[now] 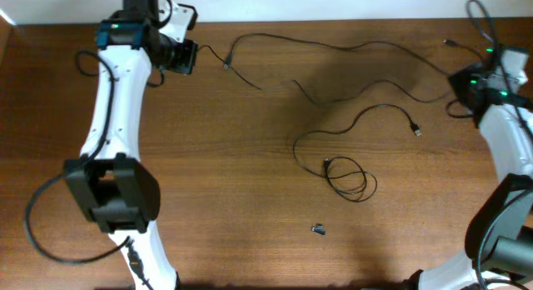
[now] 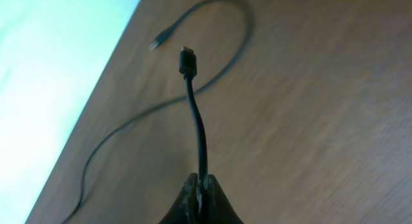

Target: Untangle cables

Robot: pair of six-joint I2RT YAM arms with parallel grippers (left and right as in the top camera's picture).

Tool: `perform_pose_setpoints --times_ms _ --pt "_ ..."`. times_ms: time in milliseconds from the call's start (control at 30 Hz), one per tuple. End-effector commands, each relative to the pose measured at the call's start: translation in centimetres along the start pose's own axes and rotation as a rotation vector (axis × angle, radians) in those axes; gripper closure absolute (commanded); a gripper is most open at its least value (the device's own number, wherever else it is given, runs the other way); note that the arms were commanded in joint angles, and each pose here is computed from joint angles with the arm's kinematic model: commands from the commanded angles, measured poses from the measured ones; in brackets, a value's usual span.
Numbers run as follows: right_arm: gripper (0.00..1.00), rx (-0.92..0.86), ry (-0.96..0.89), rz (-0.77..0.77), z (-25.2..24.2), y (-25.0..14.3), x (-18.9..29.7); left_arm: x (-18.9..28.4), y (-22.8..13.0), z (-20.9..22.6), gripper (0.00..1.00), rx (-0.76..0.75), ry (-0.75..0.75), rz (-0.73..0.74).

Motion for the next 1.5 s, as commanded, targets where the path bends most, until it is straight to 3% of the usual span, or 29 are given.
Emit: perform_pose_setpoints --times_ms 0,167,400,533,633,1100,1467 --pt "0.96 -0.009 -0.033 -0.075 -3.1 3.9 1.4 -5.5 -1.7 -1.3 1.0 -0.047 -0.062 0.118" --pt "0.96 -0.009 -0.087 -0.106 -8.2 7.5 2.0 -12.8 -3.8 -4.9 1.0 -0.2 -0.138 0.237" --pt "0.96 -0.008 -0.114 -0.139 -10.2 9.0 2.2 -18.0 -2.9 -5.5 1.0 -0.272 -0.127 0.146" --pt "0.96 0.003 -0.106 -0.154 -10.3 9.2 1.3 -18.5 -0.5 -4.2 1.0 -0.303 -0.002 0.03" --pt "0.96 0.002 -0.104 -0.163 -10.7 9.2 -0.5 -18.5 -0.4 -3.3 1.0 -0.305 0.069 0.039" --pt "0.96 -0.05 -0.09 -0.17 -14.1 6.8 -10.4 -19.9 2.5 -2.0 1.0 -0.447 0.132 -0.132" --pt "0.96 -0.064 -0.027 -0.265 -13.7 8.0 -11.5 -20.5 1.1 -1.0 1.0 -0.427 0.127 -0.077"
Point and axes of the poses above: each gripper's point midway between its finger pads, its own x axis back along the fingers, its own z axis along the line the jaws close on, y = z × x, the point moved 6 cm from there along x, back along the fingers, and after that the axes turned 1 degree about x, right-handed, at the moved point
